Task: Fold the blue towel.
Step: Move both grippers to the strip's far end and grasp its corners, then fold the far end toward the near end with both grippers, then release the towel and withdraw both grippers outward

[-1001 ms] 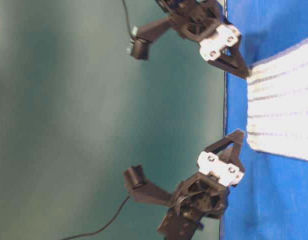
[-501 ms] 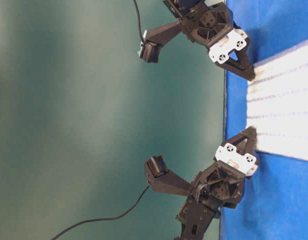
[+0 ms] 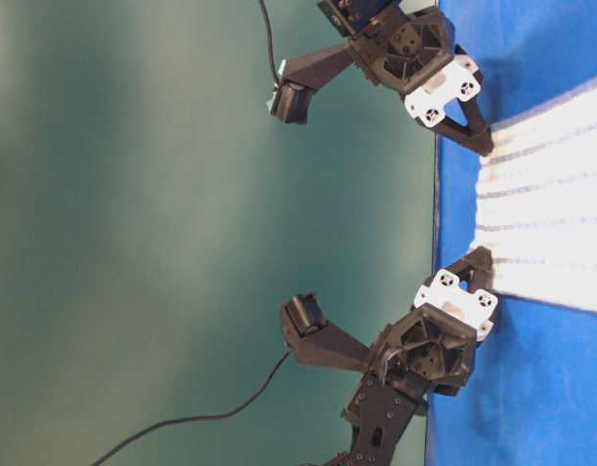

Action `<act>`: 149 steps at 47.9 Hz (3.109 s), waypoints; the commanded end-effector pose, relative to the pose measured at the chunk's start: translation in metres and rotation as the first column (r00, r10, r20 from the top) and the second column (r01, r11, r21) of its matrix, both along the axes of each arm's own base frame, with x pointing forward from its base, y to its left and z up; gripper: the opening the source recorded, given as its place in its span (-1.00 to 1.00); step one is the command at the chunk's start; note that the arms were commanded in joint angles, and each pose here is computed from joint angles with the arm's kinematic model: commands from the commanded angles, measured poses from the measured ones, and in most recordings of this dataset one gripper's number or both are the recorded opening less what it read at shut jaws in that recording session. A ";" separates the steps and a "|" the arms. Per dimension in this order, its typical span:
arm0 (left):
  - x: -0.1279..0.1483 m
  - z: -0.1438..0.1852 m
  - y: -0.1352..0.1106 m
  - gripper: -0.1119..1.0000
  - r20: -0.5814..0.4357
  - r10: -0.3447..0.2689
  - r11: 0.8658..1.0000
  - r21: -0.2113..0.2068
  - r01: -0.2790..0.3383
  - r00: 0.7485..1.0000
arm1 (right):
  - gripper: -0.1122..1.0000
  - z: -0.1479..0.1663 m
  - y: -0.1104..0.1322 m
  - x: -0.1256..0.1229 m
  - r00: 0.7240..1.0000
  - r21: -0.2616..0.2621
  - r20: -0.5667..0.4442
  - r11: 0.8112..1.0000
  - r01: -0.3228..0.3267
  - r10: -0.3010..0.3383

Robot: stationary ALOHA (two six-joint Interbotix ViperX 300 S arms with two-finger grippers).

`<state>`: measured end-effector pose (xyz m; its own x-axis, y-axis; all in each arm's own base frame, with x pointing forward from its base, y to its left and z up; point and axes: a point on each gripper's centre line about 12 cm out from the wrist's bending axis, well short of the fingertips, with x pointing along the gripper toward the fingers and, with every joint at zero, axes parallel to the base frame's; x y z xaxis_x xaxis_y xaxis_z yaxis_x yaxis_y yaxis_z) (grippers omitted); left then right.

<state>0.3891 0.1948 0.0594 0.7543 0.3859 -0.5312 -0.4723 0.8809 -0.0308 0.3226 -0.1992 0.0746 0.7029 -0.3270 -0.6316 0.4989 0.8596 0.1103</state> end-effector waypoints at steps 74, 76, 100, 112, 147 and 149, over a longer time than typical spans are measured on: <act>-0.005 0.071 -0.206 -0.74 0.081 -0.470 0.883 0.033 0.469 0.879 | -0.70 0.053 0.183 -0.010 0.944 0.092 0.009 0.940 -0.328 0.328; -0.005 0.070 -0.215 -0.74 0.082 -0.486 0.874 0.024 0.485 0.870 | -0.70 0.052 0.190 -0.009 0.939 0.098 0.009 0.934 -0.343 0.343; -0.012 0.057 -0.262 -0.74 0.062 -0.571 0.819 -0.023 0.573 0.818 | -0.70 0.050 0.225 0.001 0.907 0.123 0.002 0.900 -0.417 0.420; -0.013 0.045 -0.262 -0.74 0.014 -0.572 0.819 -0.046 0.572 0.820 | -0.70 0.050 0.230 0.004 0.902 0.124 -0.002 0.895 -0.429 0.432; -0.027 0.103 -0.254 0.32 0.039 -0.567 0.823 -0.028 0.568 0.823 | 0.15 0.108 0.244 0.010 0.882 0.078 0.059 0.878 -0.472 0.468; -0.031 0.113 -0.253 0.32 0.046 -0.568 0.822 -0.024 0.569 0.822 | 0.15 0.117 0.244 0.006 0.881 0.072 0.065 0.879 -0.472 0.468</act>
<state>0.3620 -0.0597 0.1437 0.8253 -0.1312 -0.5492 0.1102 0.9914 -0.0712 0.3294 0.0424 0.1628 0.7503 0.0949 -0.6542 0.0499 0.9787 0.1991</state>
